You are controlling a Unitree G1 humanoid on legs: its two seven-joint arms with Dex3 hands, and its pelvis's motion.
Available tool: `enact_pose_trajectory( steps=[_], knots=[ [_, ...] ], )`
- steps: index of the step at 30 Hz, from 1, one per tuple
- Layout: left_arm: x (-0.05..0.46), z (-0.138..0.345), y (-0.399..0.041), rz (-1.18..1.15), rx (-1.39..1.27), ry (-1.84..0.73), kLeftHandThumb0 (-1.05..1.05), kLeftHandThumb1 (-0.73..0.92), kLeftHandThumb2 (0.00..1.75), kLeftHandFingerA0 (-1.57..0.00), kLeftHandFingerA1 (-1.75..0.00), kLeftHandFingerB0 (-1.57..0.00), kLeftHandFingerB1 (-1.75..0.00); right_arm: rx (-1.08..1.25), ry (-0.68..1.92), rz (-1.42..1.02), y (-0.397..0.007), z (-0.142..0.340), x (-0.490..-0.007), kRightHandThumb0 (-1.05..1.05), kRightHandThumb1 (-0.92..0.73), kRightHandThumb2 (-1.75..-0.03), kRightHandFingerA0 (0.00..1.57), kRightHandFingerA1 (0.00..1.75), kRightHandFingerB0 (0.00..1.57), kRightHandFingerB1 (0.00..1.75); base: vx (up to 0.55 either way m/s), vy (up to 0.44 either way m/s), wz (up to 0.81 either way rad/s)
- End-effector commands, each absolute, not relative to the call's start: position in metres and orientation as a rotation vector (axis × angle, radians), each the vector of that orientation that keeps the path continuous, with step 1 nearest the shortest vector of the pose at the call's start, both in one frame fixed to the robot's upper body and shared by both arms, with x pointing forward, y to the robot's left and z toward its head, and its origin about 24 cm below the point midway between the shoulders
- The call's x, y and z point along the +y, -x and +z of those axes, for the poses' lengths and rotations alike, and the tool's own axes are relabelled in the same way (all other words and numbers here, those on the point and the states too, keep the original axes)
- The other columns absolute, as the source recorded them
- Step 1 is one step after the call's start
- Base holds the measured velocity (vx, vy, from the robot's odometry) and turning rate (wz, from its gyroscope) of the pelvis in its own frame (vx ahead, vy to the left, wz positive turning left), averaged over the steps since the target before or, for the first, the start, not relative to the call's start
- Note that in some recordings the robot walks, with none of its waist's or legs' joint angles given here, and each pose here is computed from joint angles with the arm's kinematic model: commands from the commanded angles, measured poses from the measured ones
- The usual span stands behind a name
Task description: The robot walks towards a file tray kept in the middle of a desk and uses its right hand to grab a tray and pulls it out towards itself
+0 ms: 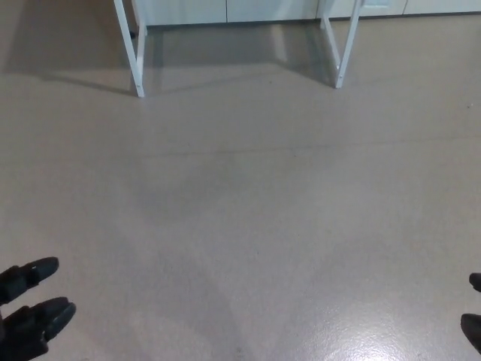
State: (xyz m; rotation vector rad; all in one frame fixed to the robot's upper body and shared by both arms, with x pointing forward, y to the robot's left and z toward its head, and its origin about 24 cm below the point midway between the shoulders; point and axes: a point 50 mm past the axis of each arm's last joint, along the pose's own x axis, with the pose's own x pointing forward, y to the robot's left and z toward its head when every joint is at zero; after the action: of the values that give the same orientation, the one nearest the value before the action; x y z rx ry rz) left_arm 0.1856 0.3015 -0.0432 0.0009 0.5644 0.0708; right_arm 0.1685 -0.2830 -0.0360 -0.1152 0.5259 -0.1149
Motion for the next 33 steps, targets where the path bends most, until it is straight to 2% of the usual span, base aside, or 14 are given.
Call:
enact_pose_trajectory(
  steps=[1,3,6,9,10,14,15,18,20,21,22,23,24,33],
  knots=[
    [0.306,-0.046,-0.173,0.070,0.601,0.027,-0.30,0.45,0.53,-0.47,-0.42,-0.43,-0.37,0.549,0.110,-0.103,-0.160,-0.038,-0.285,-0.21,-0.57,-0.56,0.50,0.53,0.44,0.47,0.00,0.000,0.00],
    [0.306,-0.048,-0.168,0.068,0.615,0.026,-0.37,0.42,0.62,-0.42,-0.46,-0.41,-0.43,0.560,0.103,-0.106,-0.156,-0.041,-0.284,-0.21,-0.57,-0.56,0.52,0.54,0.44,0.47,0.00,0.000,0.00],
    [0.307,-0.053,-0.156,0.071,0.638,0.026,-0.29,0.45,0.54,-0.46,-0.42,-0.44,-0.37,0.583,0.099,-0.102,-0.145,-0.046,-0.283,-0.21,-0.56,-0.56,0.51,0.54,0.43,0.47,0.07,-0.003,-0.10],
    [0.310,-0.062,-0.127,0.078,0.698,0.027,-0.30,0.45,0.53,-0.46,-0.42,-0.43,-0.37,0.636,0.125,-0.076,-0.119,-0.055,-0.282,-0.24,-0.56,-0.56,0.51,0.53,0.44,0.47,0.02,0.000,0.07],
    [0.310,-0.064,-0.119,0.082,0.717,0.029,-0.37,0.41,0.62,-0.43,-0.47,-0.43,-0.43,0.653,0.124,-0.073,-0.111,-0.058,-0.281,-0.23,-0.56,-0.56,0.50,0.53,0.44,0.47,0.00,-0.002,0.69],
    [0.311,-0.069,-0.104,0.069,0.765,0.010,-0.30,0.47,0.54,-0.46,-0.42,-0.42,-0.37,0.690,0.109,-0.071,-0.091,-0.064,-0.279,-0.23,-0.56,-0.56,0.52,0.55,0.46,0.48,0.02,0.003,0.00],
    [0.310,-0.068,-0.104,0.070,0.769,0.009,-0.36,0.41,0.63,-0.43,-0.47,-0.40,-0.43,0.686,0.111,-0.073,-0.090,-0.064,-0.278,-0.22,-0.56,-0.56,0.52,0.55,0.47,0.48,0.00,0.000,0.00],
    [0.310,-0.068,-0.108,0.068,0.760,0.011,-0.36,0.41,0.63,-0.44,-0.48,-0.41,-0.44,0.677,0.118,-0.079,-0.094,-0.065,-0.279,-0.24,-0.55,-0.56,0.54,0.56,0.46,0.49,0.05,0.165,-0.11],
    [0.309,-0.066,-0.112,0.072,0.750,0.010,-0.29,0.46,0.53,-0.48,-0.42,-0.44,-0.37,0.671,0.118,-0.081,-0.098,-0.063,-0.279,-0.26,-0.55,-0.56,0.55,0.55,0.45,0.48,0.16,0.355,-0.35],
    [0.309,-0.066,-0.112,0.073,0.750,0.009,-0.36,0.41,0.63,-0.45,-0.48,-0.41,-0.44,0.667,0.116,-0.081,-0.099,-0.063,-0.279,-0.25,-0.55,-0.56,0.55,0.56,0.46,0.49,0.07,0.224,-0.58],
    [0.309,-0.067,-0.112,0.069,0.748,0.011,-0.30,0.46,0.53,-0.49,-0.42,-0.44,-0.37,0.666,0.109,-0.082,-0.099,-0.063,-0.279,-0.23,-0.55,-0.56,0.54,0.56,0.47,0.50,0.05,0.199,-0.34],
    [0.308,-0.067,-0.113,0.067,0.747,0.012,-0.38,0.40,0.63,-0.44,-0.47,-0.40,-0.44,0.663,0.115,-0.074,-0.099,-0.062,-0.280,-0.24,-0.56,-0.56,0.53,0.56,0.46,0.49,0.13,0.215,0.06],
    [0.309,-0.067,-0.114,0.067,0.747,0.010,-0.31,0.46,0.53,-0.47,-0.42,-0.43,-0.37,0.661,0.117,-0.068,-0.100,-0.062,-0.280,-0.24,-0.56,-0.56,0.52,0.56,0.46,0.48,0.14,0.183,0.00],
    [0.309,-0.065,-0.123,0.055,0.727,-0.004,-0.34,0.44,0.53,-0.47,-0.42,-0.43,-0.37,0.650,0.134,-0.066,-0.106,-0.062,-0.281,-0.23,-0.56,-0.56,0.51,0.54,0.47,0.48,0.20,0.010,0.09]
  ],
)
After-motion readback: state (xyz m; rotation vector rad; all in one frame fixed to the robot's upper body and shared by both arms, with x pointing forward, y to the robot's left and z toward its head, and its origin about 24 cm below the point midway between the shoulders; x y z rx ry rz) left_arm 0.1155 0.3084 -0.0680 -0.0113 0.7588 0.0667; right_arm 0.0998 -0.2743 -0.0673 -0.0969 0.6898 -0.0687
